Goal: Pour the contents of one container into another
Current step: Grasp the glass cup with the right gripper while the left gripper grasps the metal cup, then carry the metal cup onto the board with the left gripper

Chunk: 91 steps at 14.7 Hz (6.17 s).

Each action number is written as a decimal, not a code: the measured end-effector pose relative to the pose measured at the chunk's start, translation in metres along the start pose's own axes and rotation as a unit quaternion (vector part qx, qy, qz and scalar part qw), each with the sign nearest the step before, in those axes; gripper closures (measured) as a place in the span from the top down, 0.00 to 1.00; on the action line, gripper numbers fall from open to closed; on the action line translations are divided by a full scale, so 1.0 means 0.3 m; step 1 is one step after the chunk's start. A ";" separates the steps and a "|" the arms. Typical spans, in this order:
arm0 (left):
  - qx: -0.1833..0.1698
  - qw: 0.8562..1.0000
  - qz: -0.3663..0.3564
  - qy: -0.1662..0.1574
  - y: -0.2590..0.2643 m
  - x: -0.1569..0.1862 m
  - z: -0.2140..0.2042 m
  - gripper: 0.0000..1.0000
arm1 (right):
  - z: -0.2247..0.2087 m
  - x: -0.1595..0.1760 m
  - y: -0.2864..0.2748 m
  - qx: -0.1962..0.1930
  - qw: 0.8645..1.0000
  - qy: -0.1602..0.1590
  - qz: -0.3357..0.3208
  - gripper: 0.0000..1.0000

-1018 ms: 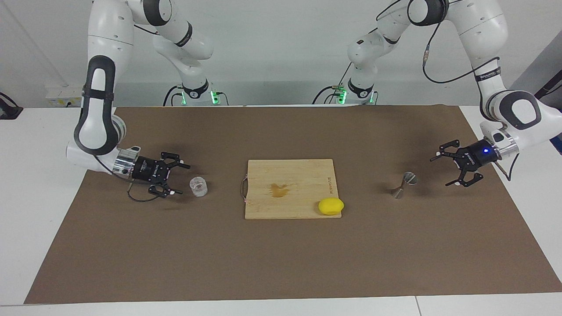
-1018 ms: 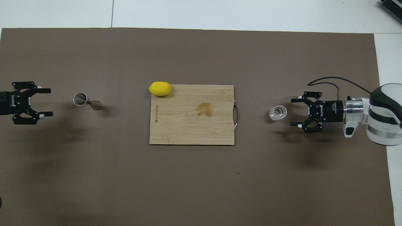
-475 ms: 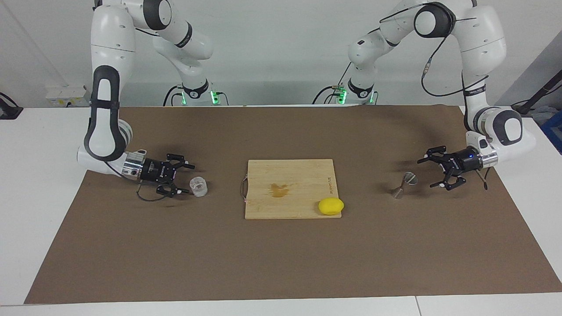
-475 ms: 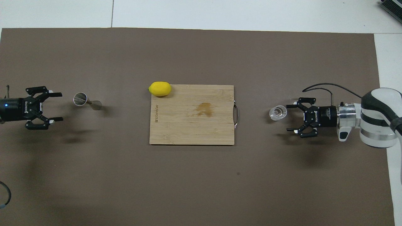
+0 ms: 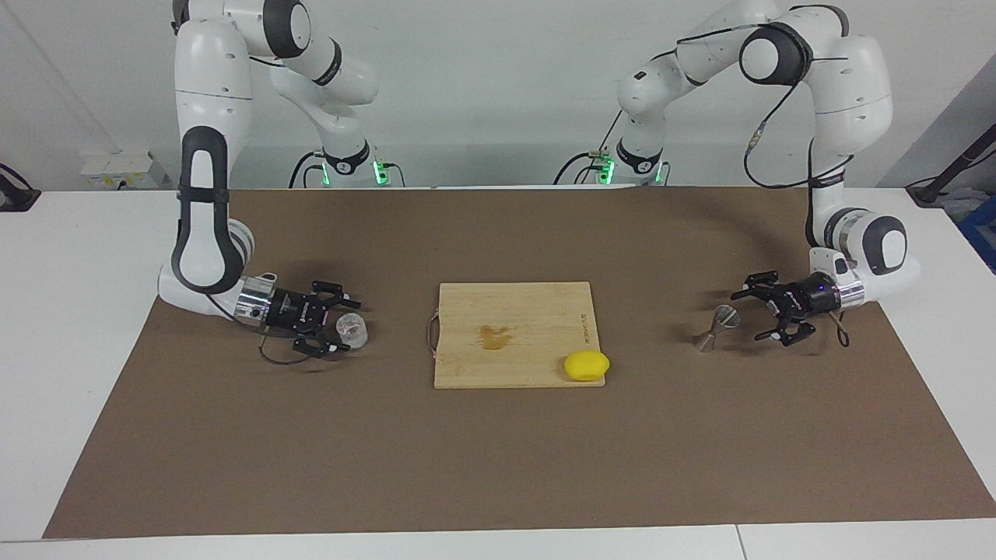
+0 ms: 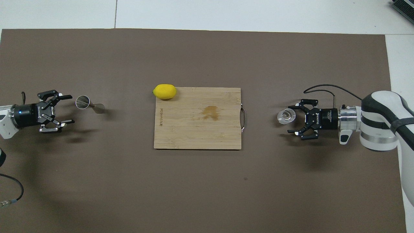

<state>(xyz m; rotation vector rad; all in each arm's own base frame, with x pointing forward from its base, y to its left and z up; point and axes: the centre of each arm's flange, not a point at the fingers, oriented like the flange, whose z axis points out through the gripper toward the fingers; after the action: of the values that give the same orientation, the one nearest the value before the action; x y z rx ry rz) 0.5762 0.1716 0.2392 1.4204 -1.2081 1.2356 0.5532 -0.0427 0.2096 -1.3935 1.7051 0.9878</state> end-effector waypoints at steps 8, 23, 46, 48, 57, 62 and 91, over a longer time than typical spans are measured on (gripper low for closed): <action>-0.041 0.998 0.031 0.032 -0.006 0.048 0.115 1.00 | -0.016 0.002 -0.007 0.005 1.000 0.000 -0.011 0.89; -0.018 0.999 0.041 0.026 -0.039 0.043 0.163 0.98 | -0.031 -0.164 -0.098 0.029 0.995 0.022 -0.090 0.51; -0.065 0.997 -0.008 0.051 -0.030 0.080 0.296 0.50 | -0.104 -0.451 -0.136 0.102 0.991 -0.065 0.049 0.51; -0.079 0.995 -0.005 0.052 -0.029 0.105 0.347 0.50 | -0.122 -0.453 -0.128 0.090 0.991 -0.079 0.057 0.51; -0.120 0.990 0.007 0.070 0.092 0.311 0.636 0.50 | -0.172 -0.410 -0.101 0.073 0.989 -0.103 0.071 0.51; -0.126 0.988 0.017 0.090 0.220 0.294 0.834 0.50 | -0.160 -0.420 -0.093 0.061 0.991 -0.108 0.058 0.51; 0.004 0.995 0.098 0.023 0.455 0.324 1.466 0.50 | -0.077 -0.560 -0.062 0.047 0.999 0.011 -0.024 0.51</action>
<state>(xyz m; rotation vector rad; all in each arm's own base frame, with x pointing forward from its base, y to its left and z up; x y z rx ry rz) 0.5074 -0.2918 0.2834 1.2956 -1.3354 1.4005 0.5978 0.0084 0.3663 -1.3814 1.7046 0.8579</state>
